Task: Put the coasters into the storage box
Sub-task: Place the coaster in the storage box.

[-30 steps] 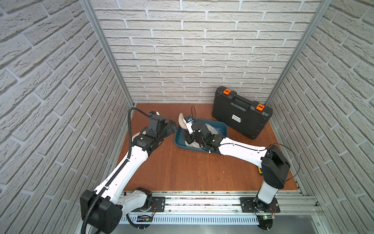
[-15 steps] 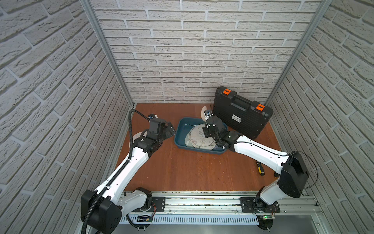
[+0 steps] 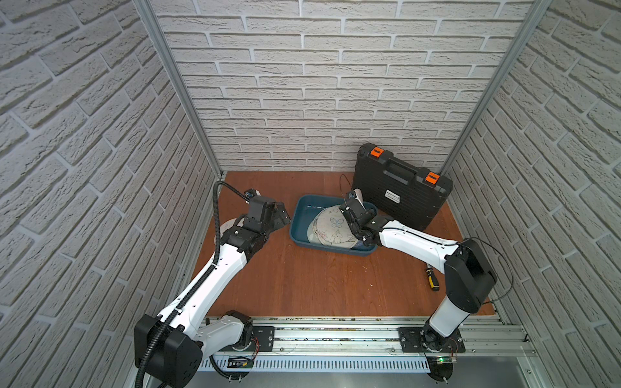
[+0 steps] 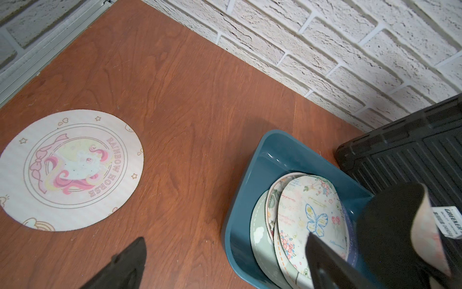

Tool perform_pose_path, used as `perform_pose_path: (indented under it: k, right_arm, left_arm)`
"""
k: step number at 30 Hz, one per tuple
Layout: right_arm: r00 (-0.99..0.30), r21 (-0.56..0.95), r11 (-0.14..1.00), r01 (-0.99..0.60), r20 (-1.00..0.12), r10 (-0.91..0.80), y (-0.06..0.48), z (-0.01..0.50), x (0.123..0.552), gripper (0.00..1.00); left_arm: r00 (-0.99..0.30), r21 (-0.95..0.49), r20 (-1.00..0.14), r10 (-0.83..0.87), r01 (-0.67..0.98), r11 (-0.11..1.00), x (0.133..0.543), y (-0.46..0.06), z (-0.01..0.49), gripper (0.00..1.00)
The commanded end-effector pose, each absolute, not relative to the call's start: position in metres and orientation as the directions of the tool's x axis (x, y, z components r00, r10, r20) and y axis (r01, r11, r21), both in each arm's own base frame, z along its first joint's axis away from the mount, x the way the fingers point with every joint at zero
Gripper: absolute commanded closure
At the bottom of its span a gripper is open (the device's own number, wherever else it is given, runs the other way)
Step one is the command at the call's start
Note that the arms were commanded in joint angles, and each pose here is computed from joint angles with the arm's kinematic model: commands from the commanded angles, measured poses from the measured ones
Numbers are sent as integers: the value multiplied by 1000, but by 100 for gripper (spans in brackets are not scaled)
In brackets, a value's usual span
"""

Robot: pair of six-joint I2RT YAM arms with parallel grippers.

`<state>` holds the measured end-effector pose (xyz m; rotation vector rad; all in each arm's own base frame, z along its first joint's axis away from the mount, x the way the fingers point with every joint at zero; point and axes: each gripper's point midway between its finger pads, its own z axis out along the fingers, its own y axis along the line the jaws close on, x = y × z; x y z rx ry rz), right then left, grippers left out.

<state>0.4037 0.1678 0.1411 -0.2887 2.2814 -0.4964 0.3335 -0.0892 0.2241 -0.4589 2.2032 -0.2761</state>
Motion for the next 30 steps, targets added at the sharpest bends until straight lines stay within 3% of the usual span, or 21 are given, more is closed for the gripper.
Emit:
perform_pose_path:
  k: [1, 11, 21, 30]
  right_arm:
    - [-693, -393, 918, -47, -649, -313, 179, 134, 412, 94]
    - [-754, -132, 969, -210, -609, -247, 243, 89, 418, 94]
    - [-810, -48, 965, -258, -533, -243, 267, 52, 417, 92]
    - [-809, -36, 965, -258, -538, -237, 265, 61, 416, 61]
  left_arm:
    - [-568, -322, -720, -398, -234, 917, 332, -84, 222, 2]
    - [-575, -305, -716, -397, -253, 918, 331, -80, 215, 2]
    - [-591, -294, -706, -391, -258, 920, 332, -81, 207, 2]
    - [-597, -282, -702, -388, -267, 921, 333, -79, 203, 2]
